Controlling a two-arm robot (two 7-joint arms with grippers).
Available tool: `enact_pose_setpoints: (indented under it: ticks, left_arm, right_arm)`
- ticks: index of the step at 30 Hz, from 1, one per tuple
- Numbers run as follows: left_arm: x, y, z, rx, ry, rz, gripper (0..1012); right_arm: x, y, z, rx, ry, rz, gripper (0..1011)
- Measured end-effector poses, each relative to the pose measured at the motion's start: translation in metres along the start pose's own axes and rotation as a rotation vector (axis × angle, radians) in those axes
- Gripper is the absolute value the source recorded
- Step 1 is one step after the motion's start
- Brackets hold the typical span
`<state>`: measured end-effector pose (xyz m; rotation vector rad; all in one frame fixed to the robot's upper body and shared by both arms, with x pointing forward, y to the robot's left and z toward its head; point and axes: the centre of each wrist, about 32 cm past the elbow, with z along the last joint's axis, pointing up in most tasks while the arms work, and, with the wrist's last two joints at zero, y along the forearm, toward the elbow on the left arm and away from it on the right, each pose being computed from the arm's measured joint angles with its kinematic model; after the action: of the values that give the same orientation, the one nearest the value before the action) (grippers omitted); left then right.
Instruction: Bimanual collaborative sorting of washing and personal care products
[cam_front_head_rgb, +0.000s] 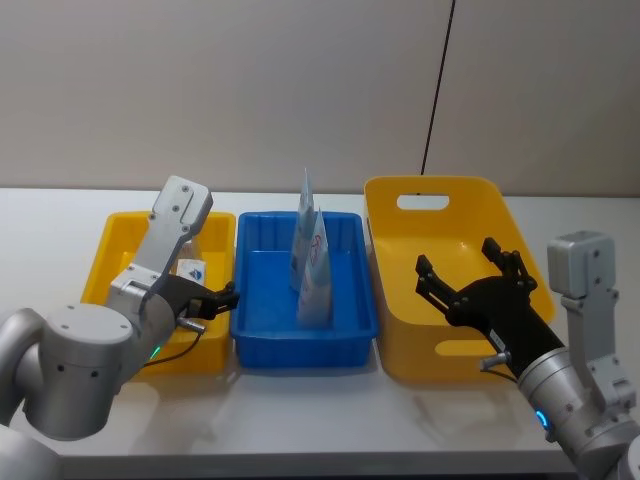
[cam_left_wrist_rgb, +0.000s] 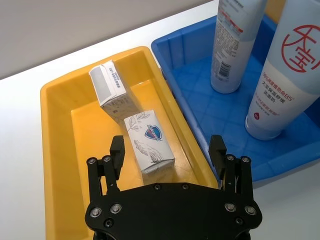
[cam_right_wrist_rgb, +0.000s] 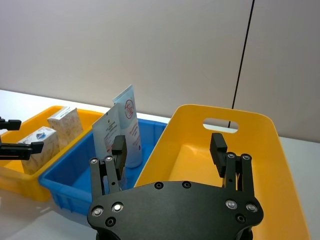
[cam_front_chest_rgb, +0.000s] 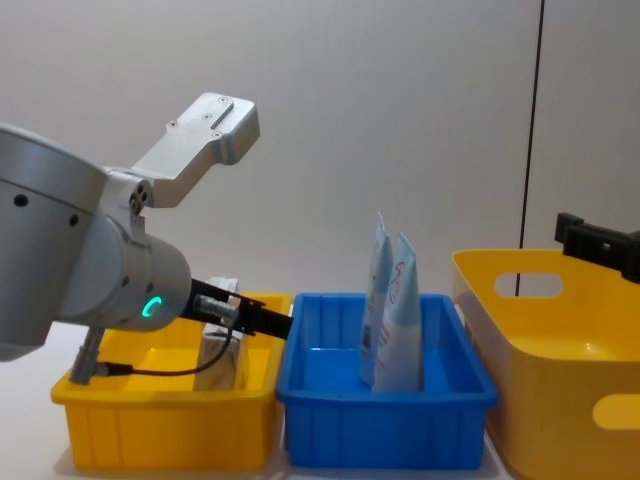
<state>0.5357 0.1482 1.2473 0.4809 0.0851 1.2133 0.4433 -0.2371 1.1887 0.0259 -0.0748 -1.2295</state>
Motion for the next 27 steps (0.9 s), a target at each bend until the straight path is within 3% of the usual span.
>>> enact_pose_setpoints:
  ticks: [15, 27]
  left_arm:
    - [0.0019, -0.0057, -0.0034, 0.02, 0.048, 0.016, 1001]
    - [0.0071, -0.011, -0.0069, 0.023, 0.064, 0.008, 1001]
  right_arm:
    - [0.0, 0.0, 0.0, 0.0, 0.0, 0.0, 1002]
    - [0.0, 0.0, 0.0, 0.0, 0.0, 0.0, 1002]
